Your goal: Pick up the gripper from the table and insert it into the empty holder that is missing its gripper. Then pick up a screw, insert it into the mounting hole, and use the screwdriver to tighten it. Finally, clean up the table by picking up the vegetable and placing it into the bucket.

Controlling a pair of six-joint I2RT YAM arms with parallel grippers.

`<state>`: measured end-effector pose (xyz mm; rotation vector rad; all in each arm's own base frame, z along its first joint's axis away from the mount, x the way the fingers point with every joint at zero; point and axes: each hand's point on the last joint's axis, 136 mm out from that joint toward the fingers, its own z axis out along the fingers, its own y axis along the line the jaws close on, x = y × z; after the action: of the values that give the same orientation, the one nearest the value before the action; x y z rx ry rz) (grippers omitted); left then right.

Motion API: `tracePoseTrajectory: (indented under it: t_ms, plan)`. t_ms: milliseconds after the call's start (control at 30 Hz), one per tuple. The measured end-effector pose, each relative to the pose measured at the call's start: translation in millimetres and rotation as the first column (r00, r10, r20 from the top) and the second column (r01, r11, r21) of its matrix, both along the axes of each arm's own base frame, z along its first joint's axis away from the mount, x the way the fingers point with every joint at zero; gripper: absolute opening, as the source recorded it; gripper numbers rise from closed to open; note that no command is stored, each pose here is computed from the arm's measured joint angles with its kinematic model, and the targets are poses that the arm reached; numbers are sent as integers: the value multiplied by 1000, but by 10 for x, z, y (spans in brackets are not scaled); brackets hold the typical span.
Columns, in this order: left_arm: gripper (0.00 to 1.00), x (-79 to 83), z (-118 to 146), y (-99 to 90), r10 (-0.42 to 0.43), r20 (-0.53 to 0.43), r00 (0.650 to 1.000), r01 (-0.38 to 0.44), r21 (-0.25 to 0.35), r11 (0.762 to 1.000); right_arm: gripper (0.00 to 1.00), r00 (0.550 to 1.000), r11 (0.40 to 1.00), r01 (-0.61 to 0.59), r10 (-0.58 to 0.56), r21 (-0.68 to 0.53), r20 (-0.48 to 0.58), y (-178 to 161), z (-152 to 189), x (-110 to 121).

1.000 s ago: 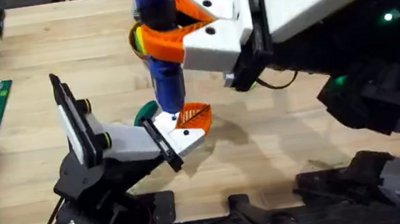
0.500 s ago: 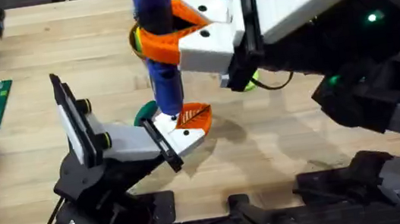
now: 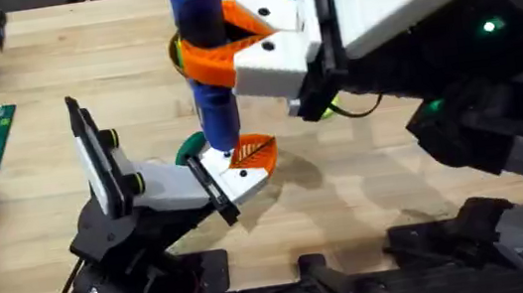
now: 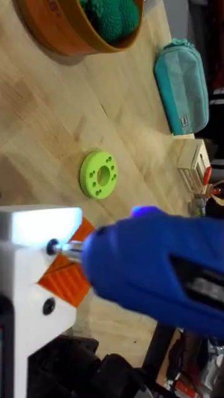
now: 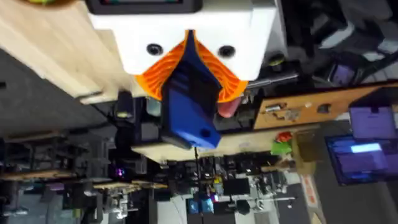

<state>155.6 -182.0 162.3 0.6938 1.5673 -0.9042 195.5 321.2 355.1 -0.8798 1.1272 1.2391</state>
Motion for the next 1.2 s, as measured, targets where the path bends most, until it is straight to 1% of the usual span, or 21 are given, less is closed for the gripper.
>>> tracePoseTrajectory:
  t_ms: [100, 200, 267, 333, 467, 600, 667, 767, 867, 933, 1067, 1200]
  plan:
    - [10, 0, -1, 0, 0, 1, 1000, 0, 1, 1000, 40, 998, 997, -13, 9, 77, 55, -41, 183, -49]
    - [10, 0, -3, 0, 0, 1, 1000, 0, 2, 1000, 40, 988, 982, -31, 2, 187, 154, -166, 497, -176]
    - [10, 0, -3, 0, 0, 1, 1000, 0, 2, 1000, 40, 984, 976, -39, 0, 214, 179, -222, 595, -235]
    - [10, 0, -3, 0, 0, 1, 1000, 0, 2, 1000, 40, 984, 976, -40, 2, 214, 176, -230, 603, -243]
    - [10, 0, -3, 0, 0, 1, 1000, 0, 2, 1000, 40, 991, 983, -33, 8, 181, 135, -183, 504, -189]
    - [10, 0, -3, 0, 0, 1, 1000, 0, 2, 1000, 40, 992, 985, -18, -4, 172, 130, -195, 481, -143]
    - [10, 0, -3, 0, 0, 1, 1000, 0, 2, 1000, 40, 993, 989, 8, -26, 150, 119, -209, 425, -59]
    - [10, 0, -3, 0, 0, 1, 1000, 0, 2, 1000, 40, 993, 994, 81, -88, 79, 85, -257, 239, 177]
    - [10, 0, -3, 0, 0, 1, 1000, 0, 2, 1000, 40, 980, 985, 173, -174, 24, 91, -389, 105, 435]
    - [10, 0, -3, 0, 0, 1, 1000, 0, 2, 1000, 40, 965, 972, 233, -234, 17, 116, -512, 96, 581]
    - [10, 0, -3, 0, 0, 1, 1000, 0, 2, 1000, 40, 921, 932, 362, -360, 13, 150, -839, 98, 893]
    - [10, 0, -3, 0, 0, 1, 1000, 0, 2, 1000, 40, 887, 895, 446, -440, -11, 138, -1083, 31, 1111]
